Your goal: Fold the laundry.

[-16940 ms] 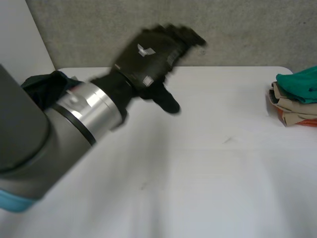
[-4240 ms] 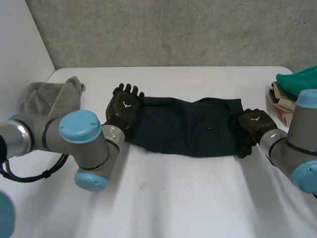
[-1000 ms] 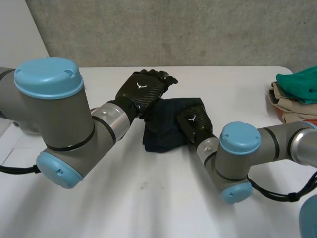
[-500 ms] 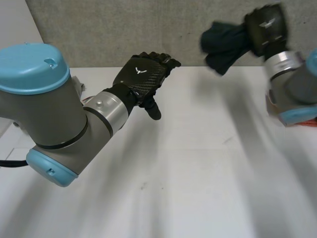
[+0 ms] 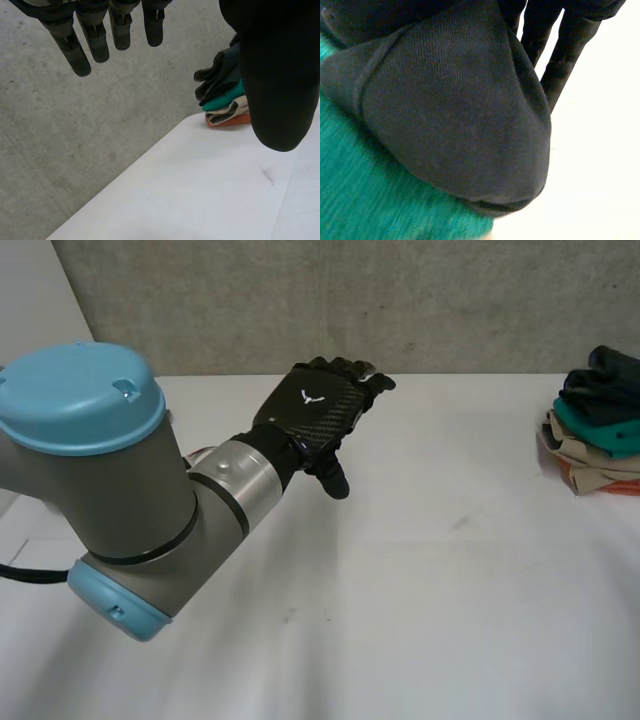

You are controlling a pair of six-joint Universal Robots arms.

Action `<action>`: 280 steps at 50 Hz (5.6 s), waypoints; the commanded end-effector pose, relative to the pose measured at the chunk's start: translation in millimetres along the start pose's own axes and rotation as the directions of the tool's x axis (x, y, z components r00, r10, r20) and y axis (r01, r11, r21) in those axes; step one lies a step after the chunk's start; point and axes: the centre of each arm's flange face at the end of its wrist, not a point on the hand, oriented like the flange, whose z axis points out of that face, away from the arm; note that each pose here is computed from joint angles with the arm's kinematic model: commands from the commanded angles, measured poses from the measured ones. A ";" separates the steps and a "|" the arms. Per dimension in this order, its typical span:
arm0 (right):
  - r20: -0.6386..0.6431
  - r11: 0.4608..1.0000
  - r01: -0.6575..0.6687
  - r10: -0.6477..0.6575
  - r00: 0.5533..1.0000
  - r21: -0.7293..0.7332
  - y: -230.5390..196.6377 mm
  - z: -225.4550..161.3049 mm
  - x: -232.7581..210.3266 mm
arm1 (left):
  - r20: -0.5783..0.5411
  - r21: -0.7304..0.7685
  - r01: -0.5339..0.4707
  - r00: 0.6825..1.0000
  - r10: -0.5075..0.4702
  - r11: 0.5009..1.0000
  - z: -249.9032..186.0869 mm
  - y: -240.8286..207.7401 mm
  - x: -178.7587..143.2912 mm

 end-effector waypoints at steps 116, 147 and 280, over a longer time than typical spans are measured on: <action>0.250 0.920 0.279 -0.212 0.945 -0.274 -137.4 -125.5 -317.5 | 0.202 0.084 -0.013 0.979 -0.004 0.996 19.7 52.5 -147.2; 0.410 0.888 0.234 -0.057 0.910 -0.396 -179.0 -123.5 -321.8 | 0.153 -0.176 -0.328 0.922 0.355 0.928 -32.9 37.7 -25.3; 0.353 0.829 0.396 -0.260 0.898 -0.394 -150.5 -116.6 -369.8 | 0.322 -0.214 0.165 0.943 -0.090 0.963 -16.8 107.8 -55.3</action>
